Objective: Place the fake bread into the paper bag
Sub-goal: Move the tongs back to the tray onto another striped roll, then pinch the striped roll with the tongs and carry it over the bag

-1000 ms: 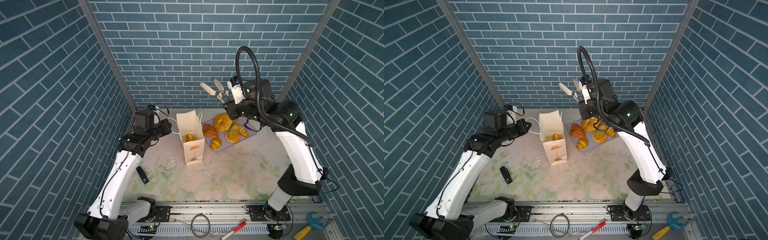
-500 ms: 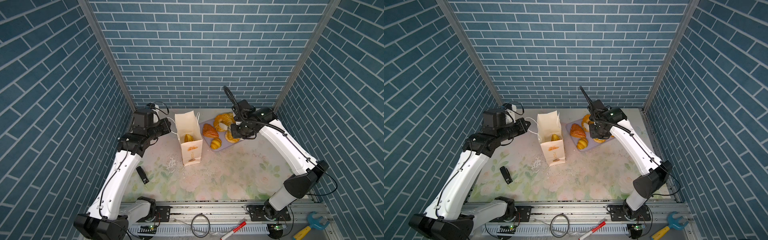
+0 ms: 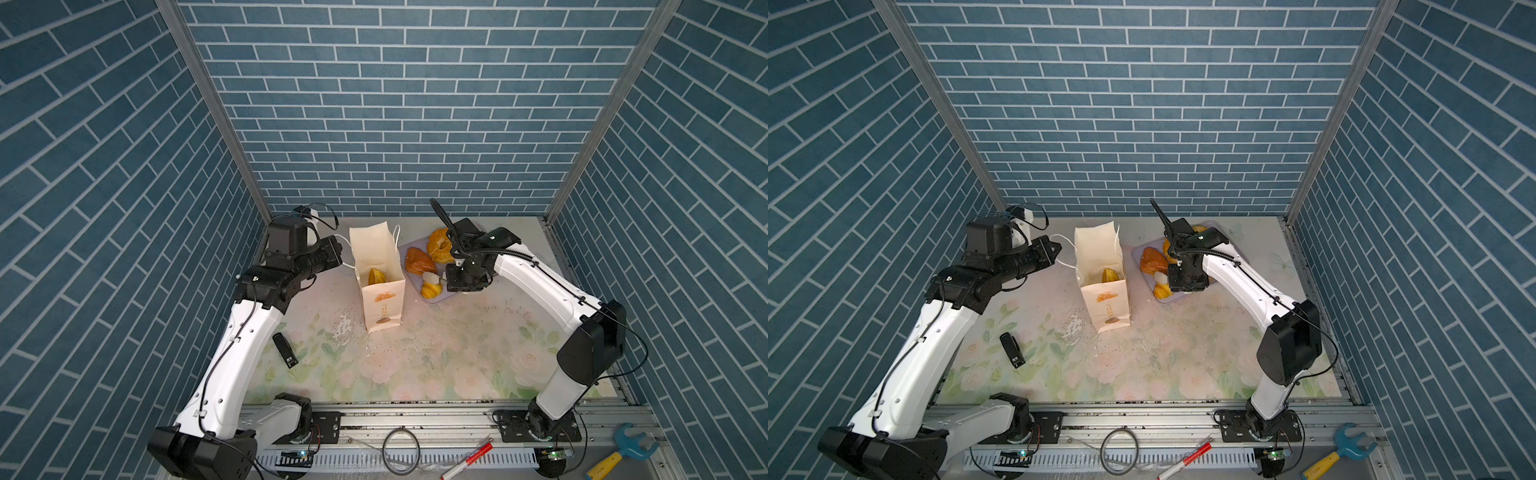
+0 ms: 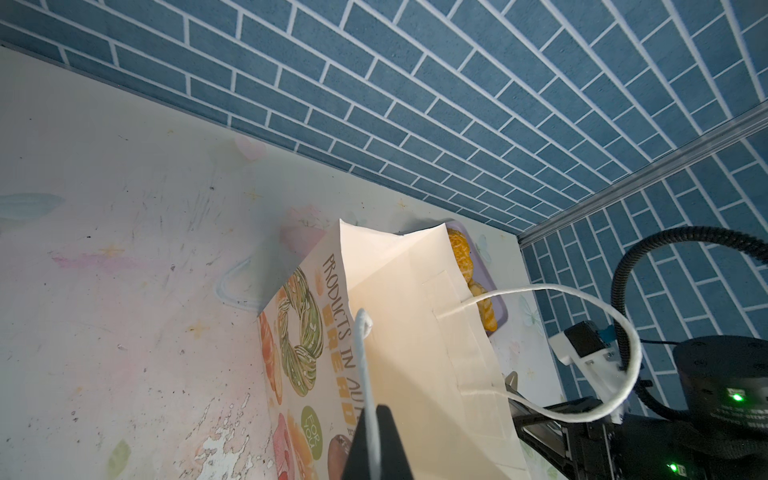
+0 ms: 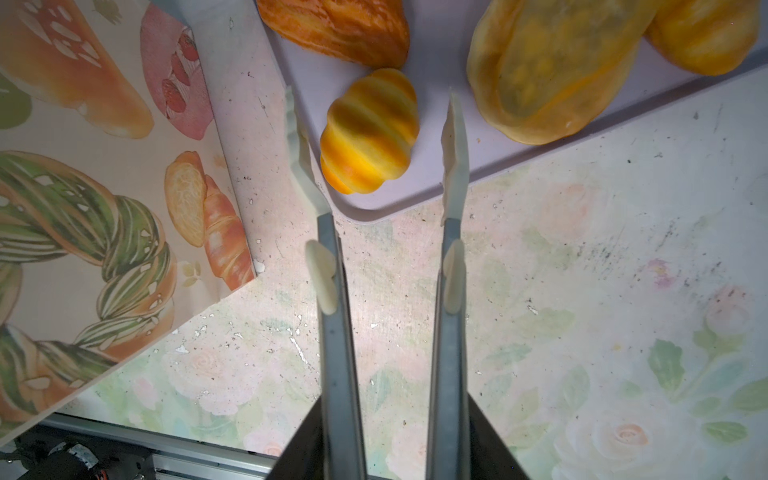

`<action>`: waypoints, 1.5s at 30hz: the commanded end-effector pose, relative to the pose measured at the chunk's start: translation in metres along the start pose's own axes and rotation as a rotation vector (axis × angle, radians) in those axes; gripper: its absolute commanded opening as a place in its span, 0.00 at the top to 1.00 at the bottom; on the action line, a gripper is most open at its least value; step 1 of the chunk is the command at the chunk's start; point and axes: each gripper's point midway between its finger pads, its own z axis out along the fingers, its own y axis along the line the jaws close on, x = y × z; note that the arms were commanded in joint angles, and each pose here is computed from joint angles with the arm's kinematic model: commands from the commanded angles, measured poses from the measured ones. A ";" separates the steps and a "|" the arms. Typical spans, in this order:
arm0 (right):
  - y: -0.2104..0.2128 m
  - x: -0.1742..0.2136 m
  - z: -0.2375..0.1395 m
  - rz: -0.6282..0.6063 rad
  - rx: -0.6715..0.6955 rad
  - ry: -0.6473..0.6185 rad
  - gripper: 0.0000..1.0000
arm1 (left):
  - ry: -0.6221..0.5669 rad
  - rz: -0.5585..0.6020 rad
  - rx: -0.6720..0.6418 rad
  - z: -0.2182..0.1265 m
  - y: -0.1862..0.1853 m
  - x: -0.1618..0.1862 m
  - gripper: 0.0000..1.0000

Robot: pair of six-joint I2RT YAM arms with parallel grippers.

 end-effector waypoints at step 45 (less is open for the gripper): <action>0.063 -0.069 -0.264 -0.242 -0.347 -0.888 0.77 | 0.004 -0.016 -0.001 -0.005 0.000 0.004 1.00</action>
